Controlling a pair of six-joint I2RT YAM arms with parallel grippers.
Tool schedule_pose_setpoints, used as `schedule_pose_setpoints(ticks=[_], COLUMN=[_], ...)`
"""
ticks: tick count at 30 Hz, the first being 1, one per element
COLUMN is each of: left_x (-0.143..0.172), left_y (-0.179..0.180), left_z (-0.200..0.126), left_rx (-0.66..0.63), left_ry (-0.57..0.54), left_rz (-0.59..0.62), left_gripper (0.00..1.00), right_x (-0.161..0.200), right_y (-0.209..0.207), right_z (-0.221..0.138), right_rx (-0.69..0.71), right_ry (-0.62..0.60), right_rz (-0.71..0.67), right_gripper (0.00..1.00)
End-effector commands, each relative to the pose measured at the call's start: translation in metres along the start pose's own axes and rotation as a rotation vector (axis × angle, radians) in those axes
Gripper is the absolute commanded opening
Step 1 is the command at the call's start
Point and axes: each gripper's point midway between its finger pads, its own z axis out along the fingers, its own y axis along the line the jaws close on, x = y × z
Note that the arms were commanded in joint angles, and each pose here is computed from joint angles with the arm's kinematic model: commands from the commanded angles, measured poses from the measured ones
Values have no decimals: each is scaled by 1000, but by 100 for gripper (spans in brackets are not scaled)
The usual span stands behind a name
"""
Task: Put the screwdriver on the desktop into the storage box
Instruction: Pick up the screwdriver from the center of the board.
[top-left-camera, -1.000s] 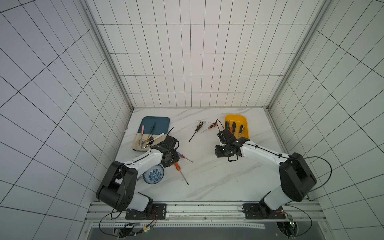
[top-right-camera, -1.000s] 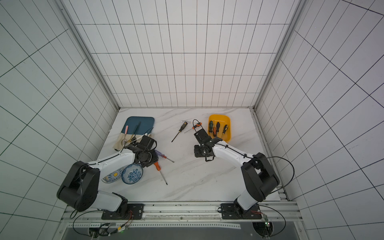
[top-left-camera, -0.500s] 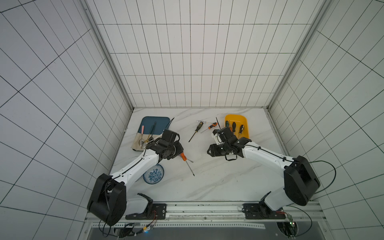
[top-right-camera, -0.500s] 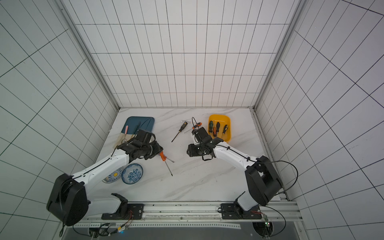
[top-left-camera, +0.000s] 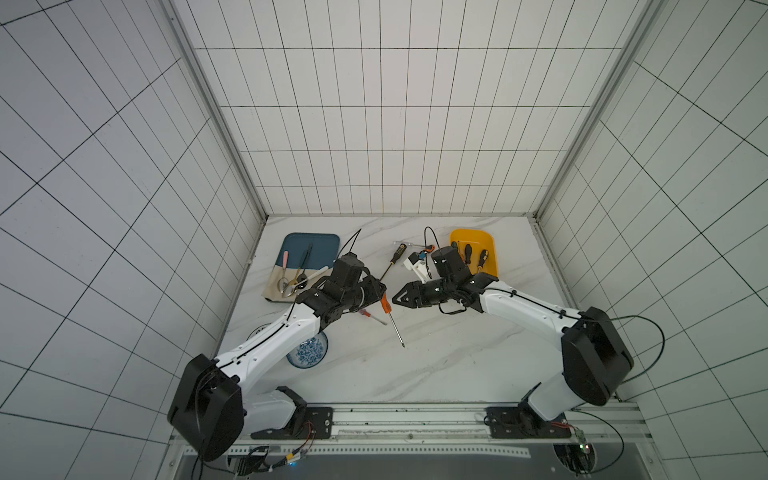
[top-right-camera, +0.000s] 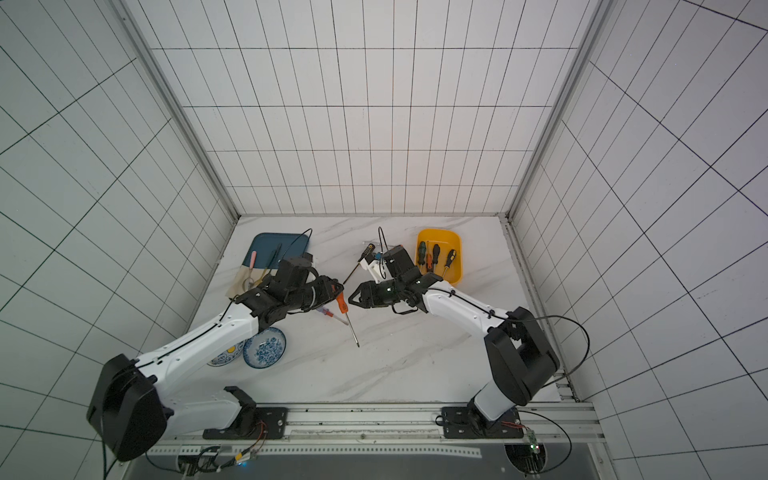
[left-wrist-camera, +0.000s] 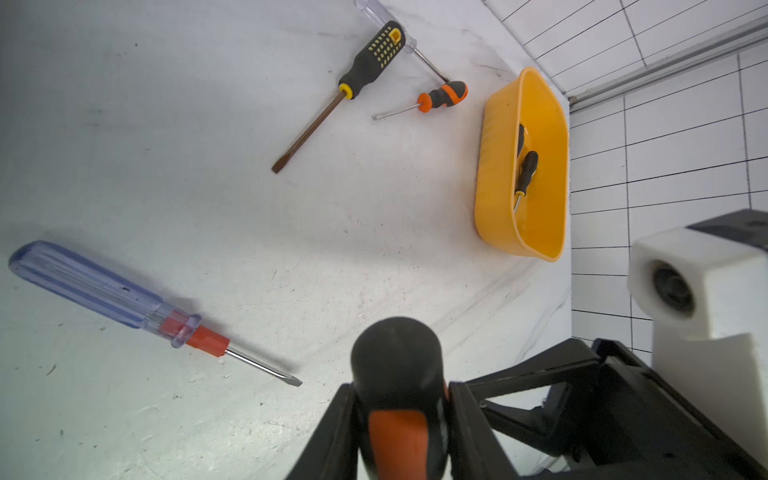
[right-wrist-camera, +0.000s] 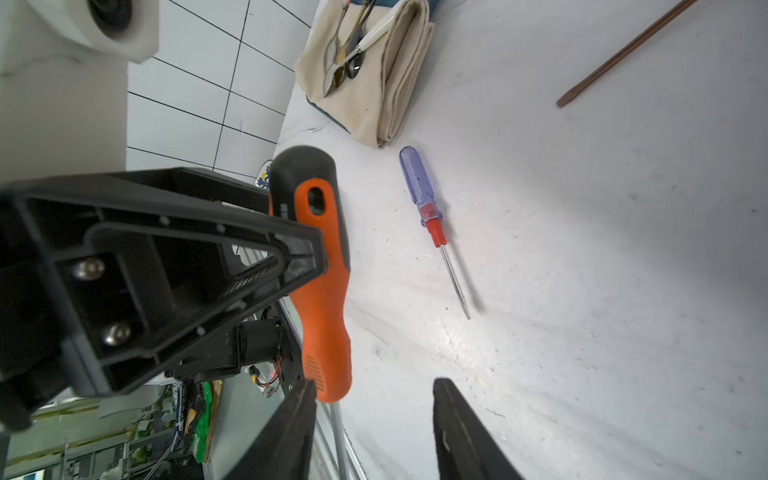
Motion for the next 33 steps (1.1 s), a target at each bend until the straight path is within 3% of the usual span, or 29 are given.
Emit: schedule_pose_setpoints(ticks=[1, 11, 24, 25, 27, 29, 33], left_x=[-11, -13, -12, -12, -13, -14, -17], left_y=[-28, -31, -30, -30, -27, -24, -13], left_z=[-11, -14, -17, -17, -18, -19, -25], left_rx=[108, 128, 139, 137, 127, 114, 85], left_ry=[-54, -71, -78, -81, -85, -91, -101], left_rz=[41, 43, 40, 39, 36, 35, 21], left_gripper=[0, 0, 0, 5, 27, 44, 60], right_x=[-15, -12, -15, -16, -17, -18, -23], right_y=[33, 42, 42, 40, 34, 27, 11], right_z=[2, 8, 10, 10, 9, 9, 2], right_rx=[-110, -162, -161, -148, -115, -88, -36], right_ry=[-6, 11, 2, -1, 3, 5, -15], right_rz=[-51, -43, -44, -42, -36, -25, 2], right_gripper=[49, 45, 20, 18, 15, 14, 13])
